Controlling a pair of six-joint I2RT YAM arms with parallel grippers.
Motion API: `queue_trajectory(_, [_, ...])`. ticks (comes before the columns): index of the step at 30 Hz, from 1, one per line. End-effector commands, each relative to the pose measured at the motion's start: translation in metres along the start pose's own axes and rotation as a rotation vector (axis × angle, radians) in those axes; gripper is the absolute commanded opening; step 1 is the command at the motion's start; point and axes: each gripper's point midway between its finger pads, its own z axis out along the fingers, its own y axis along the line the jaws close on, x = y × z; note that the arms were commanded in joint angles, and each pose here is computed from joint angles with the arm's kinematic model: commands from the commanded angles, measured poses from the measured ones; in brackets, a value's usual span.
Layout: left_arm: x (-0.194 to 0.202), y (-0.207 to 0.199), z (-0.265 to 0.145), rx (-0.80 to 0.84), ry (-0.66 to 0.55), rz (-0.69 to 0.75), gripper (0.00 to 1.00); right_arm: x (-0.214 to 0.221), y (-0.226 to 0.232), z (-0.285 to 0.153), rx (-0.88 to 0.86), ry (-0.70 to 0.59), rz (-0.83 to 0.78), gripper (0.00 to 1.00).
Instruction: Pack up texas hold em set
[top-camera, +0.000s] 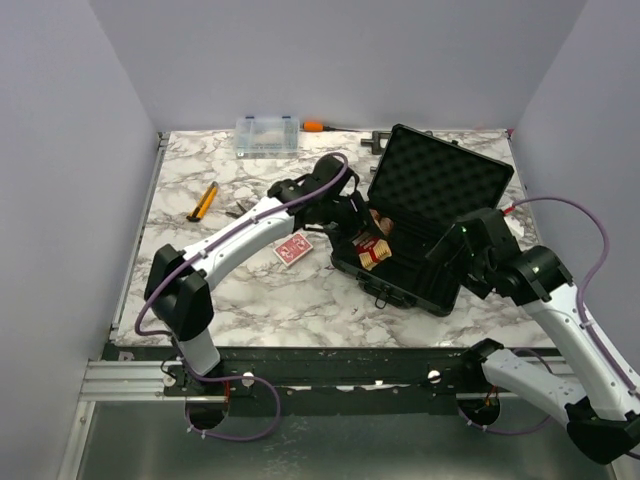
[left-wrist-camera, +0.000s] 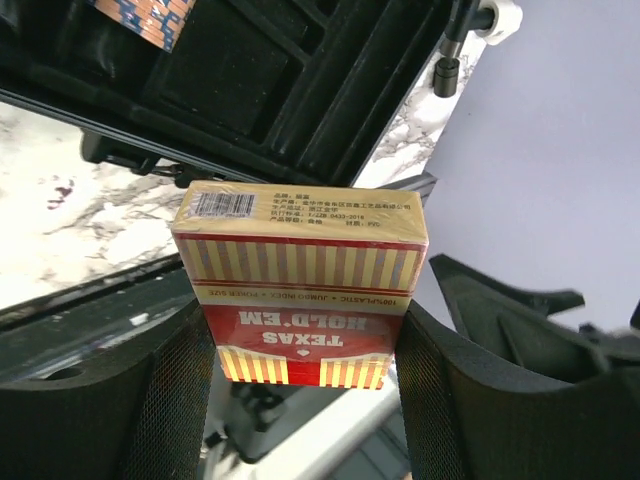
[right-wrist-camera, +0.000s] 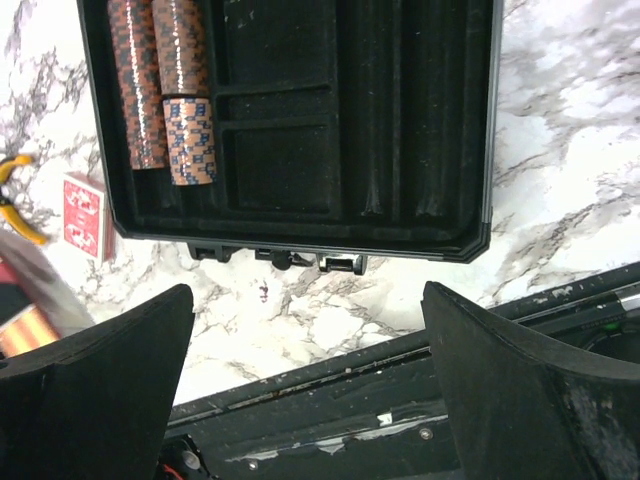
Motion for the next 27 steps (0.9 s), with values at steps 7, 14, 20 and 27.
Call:
queue_trajectory(7, [0.021, -0.030, 0.055, -0.023, 0.108, -0.365, 0.00, -0.024, -0.031, -0.019, 0.148, -0.119, 0.106, 0.99])
queue_trajectory(14, [0.023, -0.030, 0.084, -0.072, 0.093, -0.434, 0.00, -0.019, -0.038, -0.022, 0.168, -0.103, 0.118, 0.98])
queue_trajectory(20, [0.017, -0.022, 0.107, -0.118, 0.081, -0.477, 0.00, -0.016, -0.039, -0.027, 0.140, -0.097, 0.122, 0.98])
queue_trajectory(27, [0.013, -0.013, 0.121, -0.152, 0.050, -0.514, 0.10, -0.012, -0.042, -0.029, 0.126, -0.079, 0.113, 0.98])
